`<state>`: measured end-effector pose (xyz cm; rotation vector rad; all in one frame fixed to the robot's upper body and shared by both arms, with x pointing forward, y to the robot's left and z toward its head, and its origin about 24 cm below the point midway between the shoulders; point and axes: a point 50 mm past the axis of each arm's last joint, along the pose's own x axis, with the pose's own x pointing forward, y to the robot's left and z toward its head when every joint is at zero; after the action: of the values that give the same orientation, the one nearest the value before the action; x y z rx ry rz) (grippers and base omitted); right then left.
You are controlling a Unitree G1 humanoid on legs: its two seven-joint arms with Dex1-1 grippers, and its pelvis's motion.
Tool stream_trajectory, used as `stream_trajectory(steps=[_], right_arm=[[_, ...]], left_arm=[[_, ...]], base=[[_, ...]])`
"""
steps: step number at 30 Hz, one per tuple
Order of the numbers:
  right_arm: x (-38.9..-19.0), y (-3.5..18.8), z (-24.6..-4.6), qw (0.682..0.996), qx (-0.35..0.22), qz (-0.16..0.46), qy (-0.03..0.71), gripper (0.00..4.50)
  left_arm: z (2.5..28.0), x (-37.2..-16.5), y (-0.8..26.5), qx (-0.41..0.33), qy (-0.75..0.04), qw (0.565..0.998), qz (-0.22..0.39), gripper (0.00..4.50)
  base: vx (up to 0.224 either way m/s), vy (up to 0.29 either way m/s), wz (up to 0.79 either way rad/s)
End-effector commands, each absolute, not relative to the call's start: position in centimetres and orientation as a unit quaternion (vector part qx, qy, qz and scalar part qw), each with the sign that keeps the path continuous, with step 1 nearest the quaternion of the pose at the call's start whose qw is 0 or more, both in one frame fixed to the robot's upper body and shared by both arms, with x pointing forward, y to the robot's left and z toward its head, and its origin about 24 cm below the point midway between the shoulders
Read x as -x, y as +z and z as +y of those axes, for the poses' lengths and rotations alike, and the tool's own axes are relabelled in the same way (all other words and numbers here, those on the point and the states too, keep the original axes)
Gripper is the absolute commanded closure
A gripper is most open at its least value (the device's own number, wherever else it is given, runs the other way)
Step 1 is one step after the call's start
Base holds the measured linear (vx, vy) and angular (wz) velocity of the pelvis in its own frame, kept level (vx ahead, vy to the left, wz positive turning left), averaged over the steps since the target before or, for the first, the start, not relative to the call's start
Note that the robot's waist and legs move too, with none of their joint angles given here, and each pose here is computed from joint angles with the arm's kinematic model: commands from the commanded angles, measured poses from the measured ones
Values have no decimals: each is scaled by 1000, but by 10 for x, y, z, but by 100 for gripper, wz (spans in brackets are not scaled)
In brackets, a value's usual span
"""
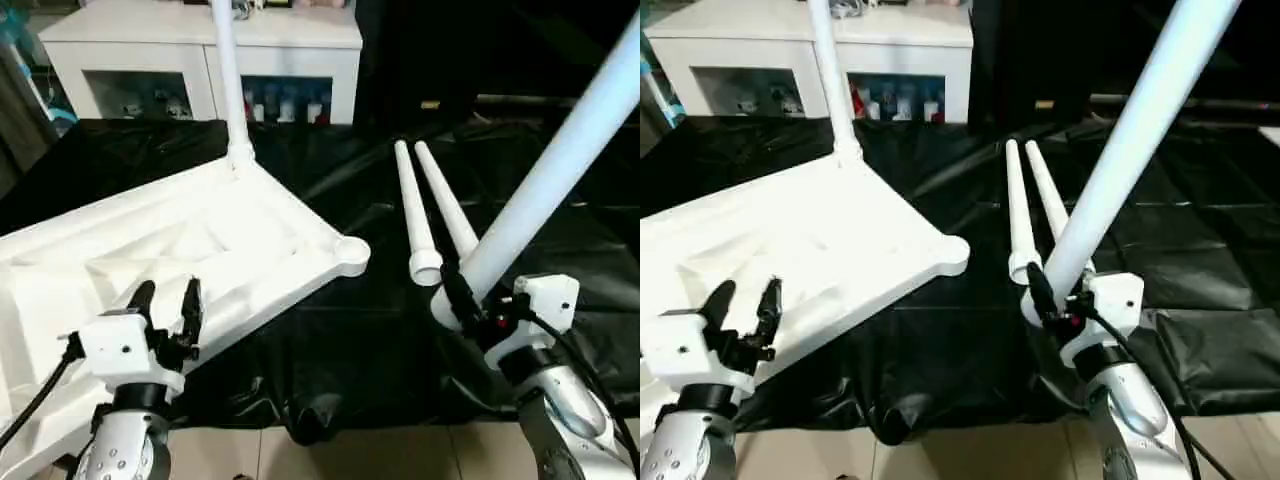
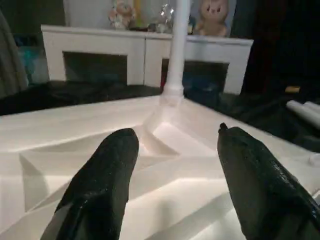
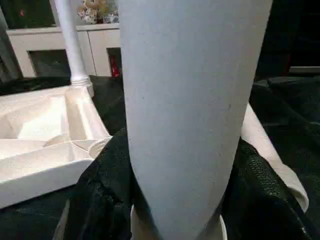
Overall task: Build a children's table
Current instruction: Insert table leg to table base
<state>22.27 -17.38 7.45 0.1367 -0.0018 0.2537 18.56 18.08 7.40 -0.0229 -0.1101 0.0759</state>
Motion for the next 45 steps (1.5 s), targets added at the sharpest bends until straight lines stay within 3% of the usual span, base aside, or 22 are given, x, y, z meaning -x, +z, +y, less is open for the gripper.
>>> stream_trajectory(steps=[1, 7, 18, 27, 33, 45], right_arm=[[-226, 78, -177, 990, -71, -7, 122, 259], [-225, 85, -174, 988, -45, -11, 150, 259], [-236, 87, -176, 988, -56, -19, 142, 259], [-232, 85, -166, 987, -60, -9, 149, 259], [-226, 85, -174, 990, -54, -5, 131, 259], [-233, 82, -167, 990, -59, 0, 132, 259]], left_arm=[[176, -189, 72, 3, 26, 998, -50, 158], [173, -193, 71, 1, 14, 999, -50, 158], [171, -202, 73, -13, -5, 999, -45, 158], [182, -205, 73, -7, 8, 999, -33, 158], [187, -212, 74, 5, 10, 999, -32, 158], [186, -215, 77, -7, 0, 999, -32, 158]], base=[[-88, 28, -10], [-25, -30, 1], [-24, 20, -2], [0, 0, 0], [0, 0, 0], [-2, -35, 5]])
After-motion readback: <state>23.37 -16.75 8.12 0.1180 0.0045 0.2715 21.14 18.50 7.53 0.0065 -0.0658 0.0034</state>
